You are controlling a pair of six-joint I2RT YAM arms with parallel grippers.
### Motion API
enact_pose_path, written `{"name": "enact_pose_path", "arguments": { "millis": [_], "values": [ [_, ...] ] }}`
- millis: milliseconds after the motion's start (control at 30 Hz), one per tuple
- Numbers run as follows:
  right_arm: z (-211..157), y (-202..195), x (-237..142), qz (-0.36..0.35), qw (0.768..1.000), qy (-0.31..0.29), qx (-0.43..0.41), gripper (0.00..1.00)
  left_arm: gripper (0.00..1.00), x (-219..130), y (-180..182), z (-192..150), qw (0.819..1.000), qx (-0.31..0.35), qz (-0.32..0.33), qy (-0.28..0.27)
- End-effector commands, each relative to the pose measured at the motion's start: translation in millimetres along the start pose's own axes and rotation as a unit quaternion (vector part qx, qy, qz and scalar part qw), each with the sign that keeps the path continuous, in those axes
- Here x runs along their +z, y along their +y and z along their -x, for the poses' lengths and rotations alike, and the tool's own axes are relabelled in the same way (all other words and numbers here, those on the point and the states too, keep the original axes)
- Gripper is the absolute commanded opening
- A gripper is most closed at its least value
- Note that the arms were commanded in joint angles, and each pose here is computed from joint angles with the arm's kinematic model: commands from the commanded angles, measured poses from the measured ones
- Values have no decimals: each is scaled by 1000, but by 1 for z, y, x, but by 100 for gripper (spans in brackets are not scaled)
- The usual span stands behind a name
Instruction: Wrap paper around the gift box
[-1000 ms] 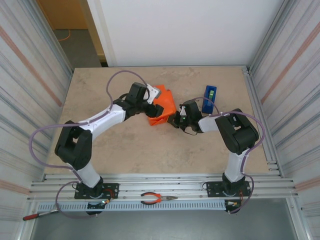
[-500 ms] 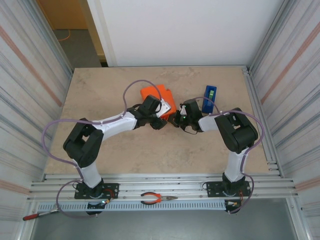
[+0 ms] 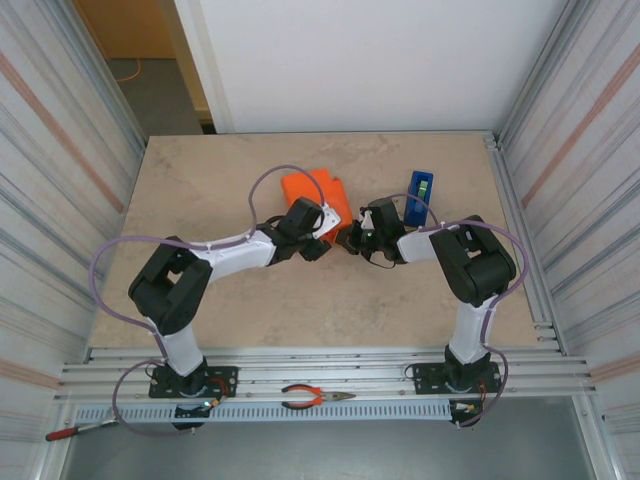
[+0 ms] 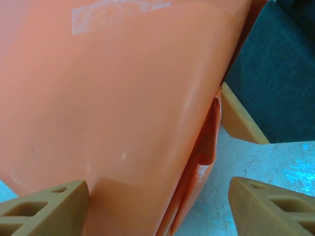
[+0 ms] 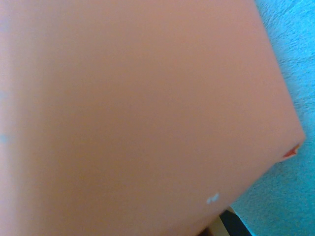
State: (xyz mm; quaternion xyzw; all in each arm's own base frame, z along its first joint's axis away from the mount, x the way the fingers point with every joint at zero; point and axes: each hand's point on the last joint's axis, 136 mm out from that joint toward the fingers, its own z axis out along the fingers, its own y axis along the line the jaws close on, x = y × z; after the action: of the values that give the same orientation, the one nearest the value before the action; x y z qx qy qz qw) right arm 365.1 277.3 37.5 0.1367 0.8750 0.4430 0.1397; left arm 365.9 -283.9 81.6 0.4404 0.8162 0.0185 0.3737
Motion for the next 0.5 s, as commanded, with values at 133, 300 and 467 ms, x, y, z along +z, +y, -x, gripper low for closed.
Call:
{"name": "enact_pose_path", "arguments": {
  "millis": [133, 300, 467],
  "values": [
    [7, 4, 3, 9, 1000, -3, 6, 0, 77, -4, 18, -7, 997, 18, 80, -6],
    [7, 5, 3, 10, 1000, -3, 5, 0, 79, -6, 20, -7, 995, 26, 93, -12],
    [7, 3, 3, 8, 1000, -2, 7, 0, 79, 1, 19, -14, 994, 32, 100, -1]
  ]
}}
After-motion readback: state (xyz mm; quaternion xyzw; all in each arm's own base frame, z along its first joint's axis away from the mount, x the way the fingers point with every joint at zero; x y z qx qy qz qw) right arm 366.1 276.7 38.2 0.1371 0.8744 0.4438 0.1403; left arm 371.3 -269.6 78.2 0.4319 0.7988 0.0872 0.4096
